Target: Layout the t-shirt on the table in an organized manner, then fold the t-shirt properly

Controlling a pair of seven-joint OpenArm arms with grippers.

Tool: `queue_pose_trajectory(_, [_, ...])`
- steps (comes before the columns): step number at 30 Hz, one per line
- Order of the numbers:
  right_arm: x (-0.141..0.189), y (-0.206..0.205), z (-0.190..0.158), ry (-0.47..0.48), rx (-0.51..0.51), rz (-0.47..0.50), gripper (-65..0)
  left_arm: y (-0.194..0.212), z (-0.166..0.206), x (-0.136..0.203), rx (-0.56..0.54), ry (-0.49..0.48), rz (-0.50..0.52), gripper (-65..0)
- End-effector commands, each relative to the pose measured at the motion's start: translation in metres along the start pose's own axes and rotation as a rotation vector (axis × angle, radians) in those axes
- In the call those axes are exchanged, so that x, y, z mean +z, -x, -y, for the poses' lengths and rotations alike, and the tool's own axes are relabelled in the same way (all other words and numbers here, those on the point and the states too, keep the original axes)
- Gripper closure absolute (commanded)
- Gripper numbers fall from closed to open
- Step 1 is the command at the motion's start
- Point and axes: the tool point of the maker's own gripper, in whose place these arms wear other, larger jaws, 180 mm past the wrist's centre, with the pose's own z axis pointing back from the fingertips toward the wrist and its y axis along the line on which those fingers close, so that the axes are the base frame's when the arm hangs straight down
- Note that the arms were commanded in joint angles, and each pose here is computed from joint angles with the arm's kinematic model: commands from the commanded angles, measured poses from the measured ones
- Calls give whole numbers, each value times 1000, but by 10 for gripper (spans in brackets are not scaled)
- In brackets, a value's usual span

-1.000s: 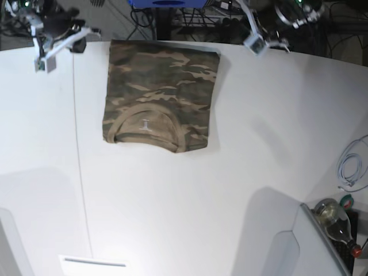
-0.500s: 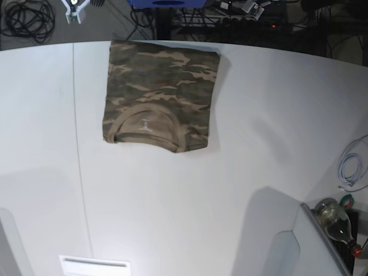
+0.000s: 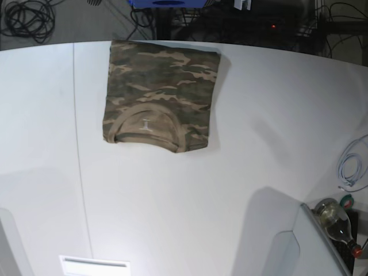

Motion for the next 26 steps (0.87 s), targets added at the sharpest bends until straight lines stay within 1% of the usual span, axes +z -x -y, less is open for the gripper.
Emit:
queue_pose_trajectory(1, [-5,6,-6,-1,10,0,-6,-5,-12,3,-32,-27,13,0])
queue_pose_trajectory(3, [-11,-2,-10,23,38,49,-6,-11,-18,0,-106,-63,17,0])
queue_pose_trajectory(5, [-13,-20,-18,29,66,133,-6,-23,-24,-3,-202,-101,34,0])
queue_pose_trajectory(7, [-12,-38,-25,22,76,205,-6,-28,-25,-5,-286,-112,35,0])
queue_pose_trajectory(9, [-12,-44,-28,20,57,229,-6,-26,-24,-6,-352,-111,20,0])
queue_pose_trajectory(13, [-10,-65,-35,5,-30,303,-6,-20,-17,-7,-460,-72,-13,0])
queue_pose_trajectory(16, [-9,-74,-32,13,-80,328,-6,-17,-14,-8,-486,-55,-23,0])
queue_pose_trajectory(18, [-8,-76,-30,17,-90,334,-6,-18,-14,-8,-485,-55,-21,0])
queue_pose_trajectory(24, [-6,-82,-17,31,-80,349,-6,-18,-14,-7,-479,-59,-21,0])
queue_pose_trajectory(26, [-3,-80,-3,51,-74,350,-6,-18,-14,-7,-479,-59,-21,0])
